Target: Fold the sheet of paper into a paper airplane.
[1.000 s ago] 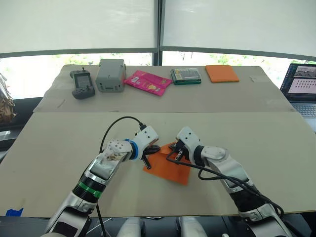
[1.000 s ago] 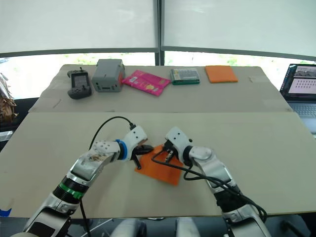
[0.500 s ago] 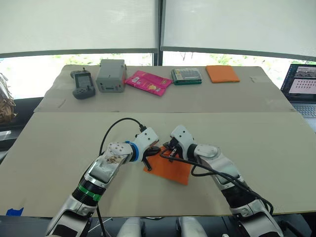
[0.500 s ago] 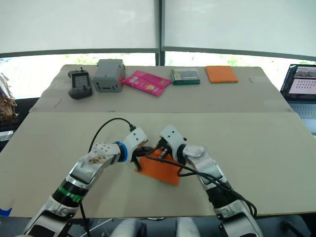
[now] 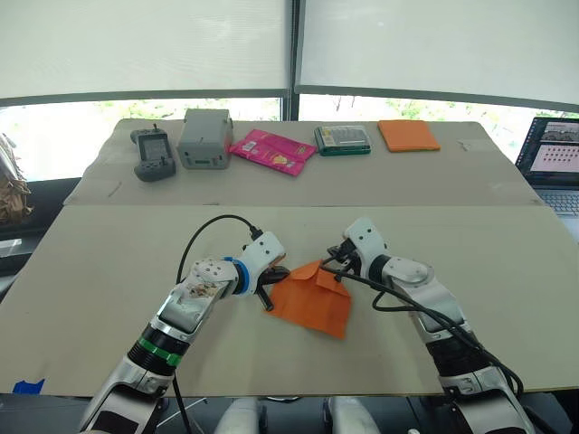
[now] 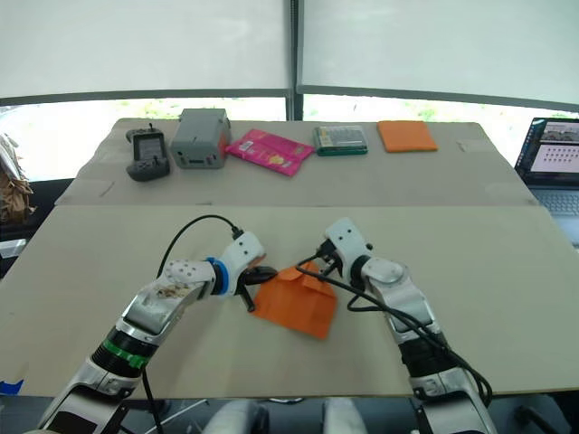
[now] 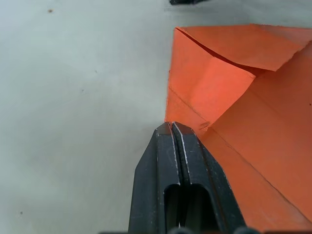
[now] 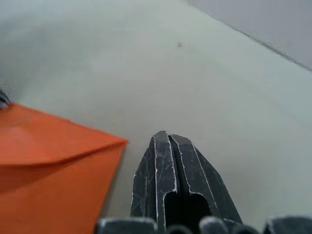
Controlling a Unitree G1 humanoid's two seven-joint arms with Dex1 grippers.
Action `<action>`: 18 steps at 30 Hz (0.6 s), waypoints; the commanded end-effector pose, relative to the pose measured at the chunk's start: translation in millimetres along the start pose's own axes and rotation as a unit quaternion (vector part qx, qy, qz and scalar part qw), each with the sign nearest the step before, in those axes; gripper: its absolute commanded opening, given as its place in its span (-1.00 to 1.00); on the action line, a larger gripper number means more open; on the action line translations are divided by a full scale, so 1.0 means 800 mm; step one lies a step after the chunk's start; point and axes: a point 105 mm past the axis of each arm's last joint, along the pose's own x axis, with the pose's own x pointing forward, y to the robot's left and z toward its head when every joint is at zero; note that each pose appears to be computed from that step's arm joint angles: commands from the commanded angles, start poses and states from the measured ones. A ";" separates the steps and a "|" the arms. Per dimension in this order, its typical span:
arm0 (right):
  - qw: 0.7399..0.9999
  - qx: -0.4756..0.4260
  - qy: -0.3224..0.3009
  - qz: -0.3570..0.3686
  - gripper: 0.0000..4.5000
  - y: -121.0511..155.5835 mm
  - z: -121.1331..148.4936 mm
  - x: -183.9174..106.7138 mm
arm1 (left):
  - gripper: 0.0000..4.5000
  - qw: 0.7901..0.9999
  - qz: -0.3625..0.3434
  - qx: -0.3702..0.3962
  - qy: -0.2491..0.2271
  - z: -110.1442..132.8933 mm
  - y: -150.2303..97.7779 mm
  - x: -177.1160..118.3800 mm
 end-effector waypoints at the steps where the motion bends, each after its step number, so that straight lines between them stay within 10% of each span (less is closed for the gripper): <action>1: 0.997 -0.026 -0.068 0.034 -1.00 0.006 0.046 -0.011 | -0.98 1.000 0.005 -0.012 0.019 -0.013 0.003 0.002; 18: 0.986 -0.082 0.056 0.134 -1.00 0.049 -0.032 0.006 | -0.98 0.999 0.005 -0.044 -0.027 0.006 0.011 -0.007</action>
